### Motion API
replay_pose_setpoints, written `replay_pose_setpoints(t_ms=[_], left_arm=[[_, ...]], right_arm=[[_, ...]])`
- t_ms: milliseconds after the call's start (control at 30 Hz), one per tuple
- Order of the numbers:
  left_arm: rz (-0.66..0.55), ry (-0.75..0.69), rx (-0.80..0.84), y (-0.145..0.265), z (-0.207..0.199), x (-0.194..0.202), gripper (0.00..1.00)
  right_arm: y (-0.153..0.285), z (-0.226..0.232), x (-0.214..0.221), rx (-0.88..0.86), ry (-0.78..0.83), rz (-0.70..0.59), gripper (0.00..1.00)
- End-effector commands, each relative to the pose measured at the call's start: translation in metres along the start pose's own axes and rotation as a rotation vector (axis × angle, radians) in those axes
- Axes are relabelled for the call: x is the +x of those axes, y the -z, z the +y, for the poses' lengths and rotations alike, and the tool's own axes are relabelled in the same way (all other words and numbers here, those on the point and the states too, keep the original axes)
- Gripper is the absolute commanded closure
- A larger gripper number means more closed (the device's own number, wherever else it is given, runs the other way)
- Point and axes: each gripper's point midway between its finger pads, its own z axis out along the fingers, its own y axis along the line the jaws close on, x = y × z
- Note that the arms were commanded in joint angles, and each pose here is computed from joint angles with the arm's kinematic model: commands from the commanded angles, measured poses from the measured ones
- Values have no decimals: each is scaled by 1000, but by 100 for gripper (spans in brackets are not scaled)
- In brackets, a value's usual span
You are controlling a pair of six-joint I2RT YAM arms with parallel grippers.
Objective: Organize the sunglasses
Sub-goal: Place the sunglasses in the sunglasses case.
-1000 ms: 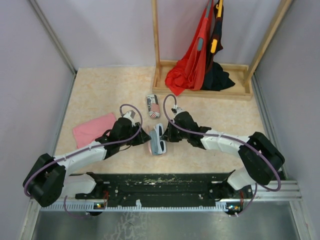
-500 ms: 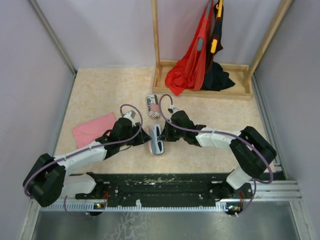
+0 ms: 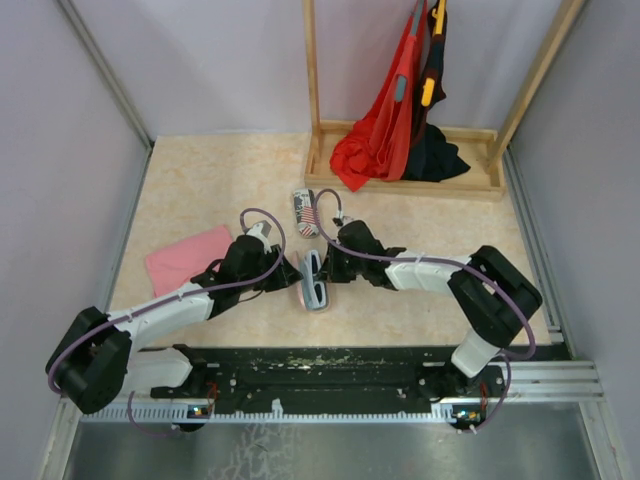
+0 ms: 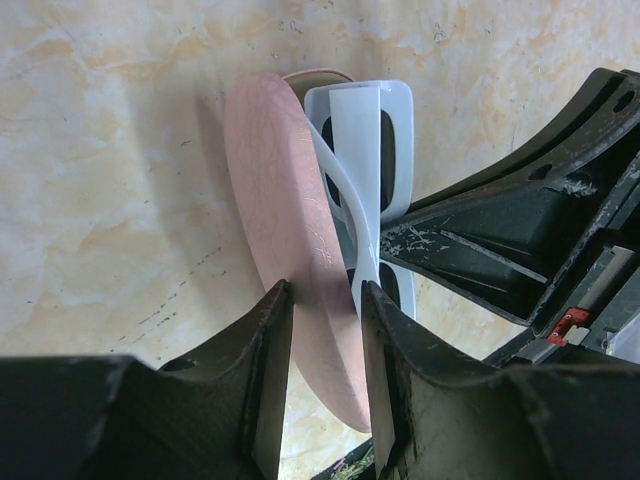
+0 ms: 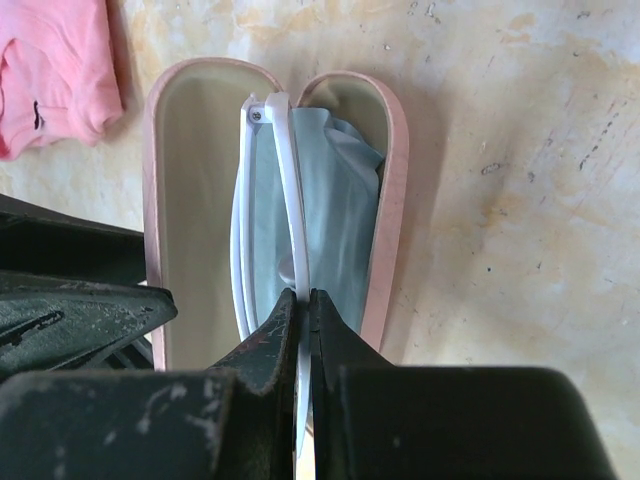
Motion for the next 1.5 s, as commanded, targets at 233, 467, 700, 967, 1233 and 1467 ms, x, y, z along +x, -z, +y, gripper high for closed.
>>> replay_pose_setpoints(t_ms=[233,467,700,967,1233,1467], left_arm=[[-29,-11,57,2,-18,-12,61],[-28,-12,56,2,-18,-11,61],[-26,-12,58,1,-18,-11,61],[-20,-11,56,1,-16,-8,61],[-16,-6,57,0,-15,-6,61],[-16,-7,58,0,-16,-7,61]], right_arm=[[-12,9,-21,-16,21,-34,95],[-8,9,-26,-1,36,-44,84],[6,14,-36,15,64,-72,76],[26,10,-47,73,97,-116,67],[32,-3,-50,152,147,-124,69],[21,-3,-40,123,164,-75,73]])
